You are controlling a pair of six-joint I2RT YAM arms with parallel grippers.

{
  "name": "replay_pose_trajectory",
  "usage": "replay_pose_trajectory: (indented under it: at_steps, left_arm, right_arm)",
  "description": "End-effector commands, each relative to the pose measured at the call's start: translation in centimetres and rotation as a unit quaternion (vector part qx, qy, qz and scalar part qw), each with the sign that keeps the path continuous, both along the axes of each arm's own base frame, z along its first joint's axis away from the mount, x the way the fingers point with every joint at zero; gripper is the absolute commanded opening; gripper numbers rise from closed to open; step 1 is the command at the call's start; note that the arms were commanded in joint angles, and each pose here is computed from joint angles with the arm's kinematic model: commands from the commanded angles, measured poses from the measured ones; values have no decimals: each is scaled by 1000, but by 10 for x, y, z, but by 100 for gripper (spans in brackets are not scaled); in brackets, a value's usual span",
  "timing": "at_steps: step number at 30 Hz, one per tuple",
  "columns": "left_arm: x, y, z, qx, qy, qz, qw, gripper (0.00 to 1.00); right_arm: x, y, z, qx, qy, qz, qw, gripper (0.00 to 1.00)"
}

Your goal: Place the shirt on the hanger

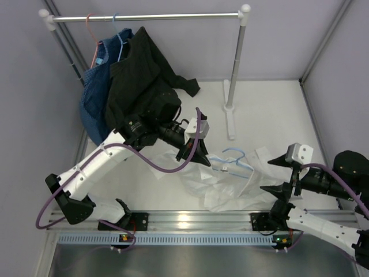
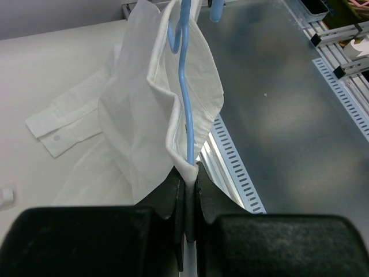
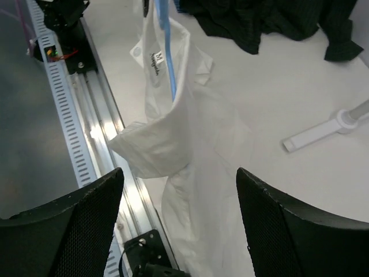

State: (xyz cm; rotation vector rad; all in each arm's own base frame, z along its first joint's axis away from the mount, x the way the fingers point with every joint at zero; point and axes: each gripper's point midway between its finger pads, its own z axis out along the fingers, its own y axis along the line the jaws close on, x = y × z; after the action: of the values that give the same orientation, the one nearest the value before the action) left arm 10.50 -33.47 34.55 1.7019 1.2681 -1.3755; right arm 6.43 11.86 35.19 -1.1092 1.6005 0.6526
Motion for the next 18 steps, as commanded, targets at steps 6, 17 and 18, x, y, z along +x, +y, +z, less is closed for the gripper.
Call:
replay_pose_trajectory:
  at_steps: [6,17,18]
  left_arm:
    - [-28,14,47,-76,-28,-66,995,0]
    - [-33,20,43,-74,-27,-63,995,0]
    - [-32,20,42,-73,-27,-62,995,0]
  right_arm:
    - [-11,46,-24,-37,32,121,991,67]
    - [16,71,19,74,-54,91,992,63]
    - [18,72,18,73,-53,87,992,62]
